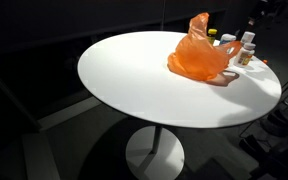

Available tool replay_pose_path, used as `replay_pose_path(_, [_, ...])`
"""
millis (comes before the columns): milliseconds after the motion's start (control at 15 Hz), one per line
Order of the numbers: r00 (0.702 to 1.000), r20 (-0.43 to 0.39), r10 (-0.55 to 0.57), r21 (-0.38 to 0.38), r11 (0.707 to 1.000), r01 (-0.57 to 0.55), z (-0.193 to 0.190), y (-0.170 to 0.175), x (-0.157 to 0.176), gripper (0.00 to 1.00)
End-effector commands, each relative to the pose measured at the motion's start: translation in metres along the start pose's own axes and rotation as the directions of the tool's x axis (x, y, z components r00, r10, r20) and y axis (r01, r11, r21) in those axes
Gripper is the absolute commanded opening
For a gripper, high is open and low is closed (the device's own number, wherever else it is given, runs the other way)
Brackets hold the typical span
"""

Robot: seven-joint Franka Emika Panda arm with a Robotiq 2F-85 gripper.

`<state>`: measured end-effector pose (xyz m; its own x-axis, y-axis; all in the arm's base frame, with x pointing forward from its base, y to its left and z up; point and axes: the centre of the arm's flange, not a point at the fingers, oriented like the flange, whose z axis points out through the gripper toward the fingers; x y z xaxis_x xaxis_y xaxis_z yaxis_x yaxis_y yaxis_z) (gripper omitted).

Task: Put the white and orange bottle in the plastic bag

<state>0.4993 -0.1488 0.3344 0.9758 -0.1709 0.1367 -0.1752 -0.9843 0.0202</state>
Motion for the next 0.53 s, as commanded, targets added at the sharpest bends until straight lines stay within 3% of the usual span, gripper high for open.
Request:
replay_pose_path(0, [1.0,-0.01,-0.002,0.03,1.0,0.003,0.029,-0.006,0.013,1.0])
replay_pose_path(467, [0.998,0.065,0.017,0.016,1.0,-0.018,0.055,-0.01,0.01,1.0])
